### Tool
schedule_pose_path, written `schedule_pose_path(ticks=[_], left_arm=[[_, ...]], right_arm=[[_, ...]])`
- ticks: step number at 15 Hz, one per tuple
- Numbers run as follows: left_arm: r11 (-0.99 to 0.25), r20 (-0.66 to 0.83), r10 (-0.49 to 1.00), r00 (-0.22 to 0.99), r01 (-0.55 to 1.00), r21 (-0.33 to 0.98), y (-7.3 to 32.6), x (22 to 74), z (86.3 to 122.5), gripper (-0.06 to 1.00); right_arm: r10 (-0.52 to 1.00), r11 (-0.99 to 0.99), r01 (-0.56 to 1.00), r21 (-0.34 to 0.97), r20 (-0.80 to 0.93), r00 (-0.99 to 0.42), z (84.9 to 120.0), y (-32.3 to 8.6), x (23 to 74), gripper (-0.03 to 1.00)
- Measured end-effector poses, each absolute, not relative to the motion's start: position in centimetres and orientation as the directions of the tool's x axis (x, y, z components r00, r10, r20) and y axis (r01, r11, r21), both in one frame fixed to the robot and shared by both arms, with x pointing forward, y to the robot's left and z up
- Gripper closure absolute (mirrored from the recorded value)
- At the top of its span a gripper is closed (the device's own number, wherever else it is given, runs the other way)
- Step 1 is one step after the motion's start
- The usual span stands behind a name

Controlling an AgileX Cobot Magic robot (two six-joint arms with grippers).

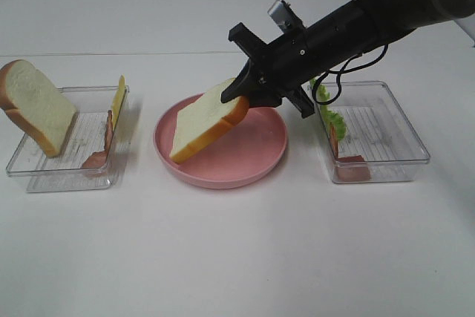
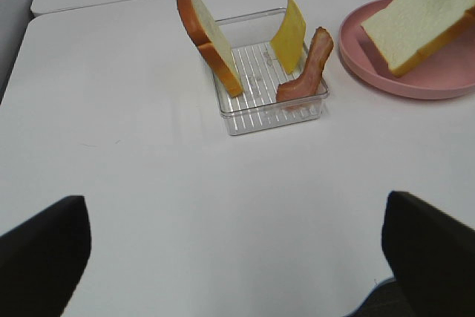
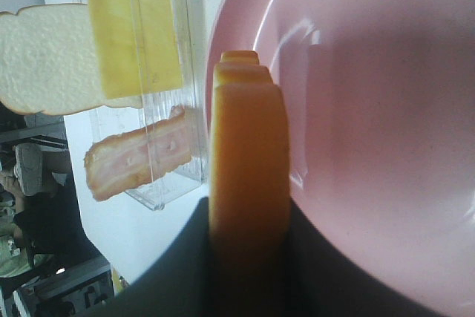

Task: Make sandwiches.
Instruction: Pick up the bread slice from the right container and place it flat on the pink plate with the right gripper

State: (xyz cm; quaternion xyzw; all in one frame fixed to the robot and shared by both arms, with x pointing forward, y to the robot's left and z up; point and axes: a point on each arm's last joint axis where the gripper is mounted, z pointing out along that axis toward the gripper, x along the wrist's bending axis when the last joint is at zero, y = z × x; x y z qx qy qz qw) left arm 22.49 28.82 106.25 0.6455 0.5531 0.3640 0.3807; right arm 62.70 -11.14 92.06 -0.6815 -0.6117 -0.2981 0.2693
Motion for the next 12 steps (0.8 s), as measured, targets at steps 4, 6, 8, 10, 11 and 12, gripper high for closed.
schedule_pose_path(ticks=[4, 6, 8, 10, 11, 12], left_arm=[[-0.098, 0.049, 0.991, 0.123, 0.437, 0.894, 28.8, 22.5, 106.3, -0.05], [-0.098, 0.049, 0.991, 0.123, 0.437, 0.894, 28.8, 22.5, 106.3, -0.05], [-0.098, 0.049, 0.991, 0.123, 0.437, 0.894, 28.8, 22.5, 106.3, -0.05], [-0.098, 0.049, 0.991, 0.123, 0.437, 0.894, 28.8, 22.5, 106.3, -0.05], [-0.098, 0.049, 0.991, 0.123, 0.437, 0.894, 28.8, 22.5, 106.3, -0.05], [-0.098, 0.049, 0.991, 0.123, 0.437, 0.894, 28.8, 22.5, 106.3, -0.05]], right_arm=[[0.674, -0.089, 0.996, 0.033, 0.738, 0.036, 91.9, -10.6, 64.4, 0.75], [0.678, -0.086, 0.995, 0.041, 0.735, 0.028, 92.4, -10.6, 64.7, 0.75], [0.699, -0.074, 0.997, 0.036, 0.715, 0.026, 92.2, -10.7, 64.6, 0.75], [0.715, -0.075, 0.997, 0.025, 0.698, 0.036, 92.0, -10.9, 64.5, 0.75], [0.721, -0.076, 0.997, 0.023, 0.692, 0.039, 92.0, -10.9, 64.5, 0.75], [0.723, -0.075, 0.997, 0.021, 0.69, 0.04, 91.9, -10.9, 64.5, 0.75]])
